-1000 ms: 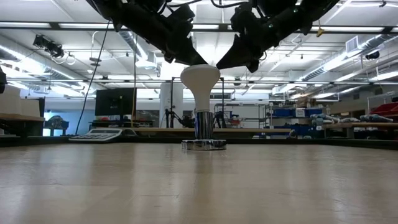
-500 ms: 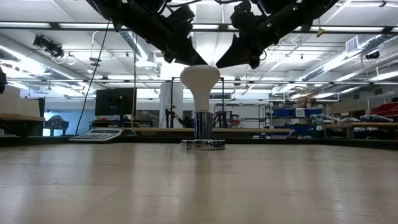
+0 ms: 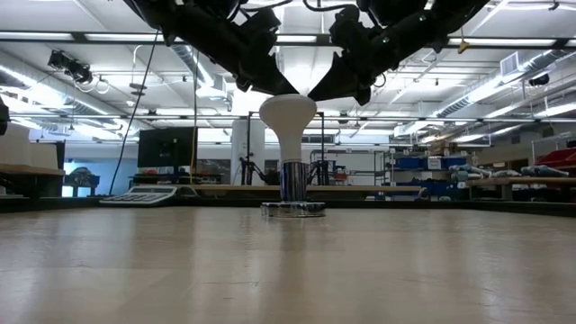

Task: Screw lightbulb
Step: Insert the lightbulb into the lamp

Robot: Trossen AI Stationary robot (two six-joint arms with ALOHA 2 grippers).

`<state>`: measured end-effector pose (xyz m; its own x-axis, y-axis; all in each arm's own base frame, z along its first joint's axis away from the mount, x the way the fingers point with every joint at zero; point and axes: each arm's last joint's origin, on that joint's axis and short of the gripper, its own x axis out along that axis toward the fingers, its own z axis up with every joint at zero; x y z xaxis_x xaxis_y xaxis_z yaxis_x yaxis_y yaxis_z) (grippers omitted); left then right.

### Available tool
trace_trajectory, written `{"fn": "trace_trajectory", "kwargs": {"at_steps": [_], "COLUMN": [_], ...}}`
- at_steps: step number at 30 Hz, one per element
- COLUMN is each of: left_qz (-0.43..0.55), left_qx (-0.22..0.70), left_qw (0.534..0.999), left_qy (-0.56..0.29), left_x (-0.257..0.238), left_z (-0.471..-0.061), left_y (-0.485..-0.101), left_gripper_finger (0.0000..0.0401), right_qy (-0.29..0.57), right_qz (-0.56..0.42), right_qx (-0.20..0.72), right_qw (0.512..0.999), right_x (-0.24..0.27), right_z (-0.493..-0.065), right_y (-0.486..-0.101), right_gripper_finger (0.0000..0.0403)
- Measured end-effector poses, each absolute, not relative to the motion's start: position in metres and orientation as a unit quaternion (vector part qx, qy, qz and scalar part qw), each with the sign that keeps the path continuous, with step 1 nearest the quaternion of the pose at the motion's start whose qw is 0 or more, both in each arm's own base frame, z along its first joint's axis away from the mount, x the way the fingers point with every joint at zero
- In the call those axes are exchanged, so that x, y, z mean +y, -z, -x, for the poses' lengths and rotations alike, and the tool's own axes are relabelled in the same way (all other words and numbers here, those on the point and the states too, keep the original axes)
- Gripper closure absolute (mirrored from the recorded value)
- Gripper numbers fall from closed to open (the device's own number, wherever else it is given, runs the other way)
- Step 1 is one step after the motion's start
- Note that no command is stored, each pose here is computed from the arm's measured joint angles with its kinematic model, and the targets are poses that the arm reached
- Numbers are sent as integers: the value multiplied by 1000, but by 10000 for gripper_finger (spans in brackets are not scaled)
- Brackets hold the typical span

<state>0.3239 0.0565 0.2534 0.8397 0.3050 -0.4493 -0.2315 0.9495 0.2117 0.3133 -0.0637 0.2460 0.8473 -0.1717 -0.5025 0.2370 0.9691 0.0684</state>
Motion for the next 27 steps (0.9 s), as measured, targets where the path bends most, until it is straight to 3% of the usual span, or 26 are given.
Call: {"fn": "trace_trajectory", "kwargs": {"at_steps": [17,27], "left_qz": [-74,-74], "left_qx": [241,244], "left_qw": [957,957], "left_qy": [-140,-139], "left_x": [57,56], "left_z": [-325,-325], "left_y": [-254,-254], "left_gripper_finger": [401,401], "right_qy": [31,130], "right_qz": [-76,-41], "right_qx": [266,262], "right_qw": [961,955], "right_x": [-44,-63], "right_z": [-318,-310], "right_y": [-251,-268], "right_gripper_finger": [394,394]}}
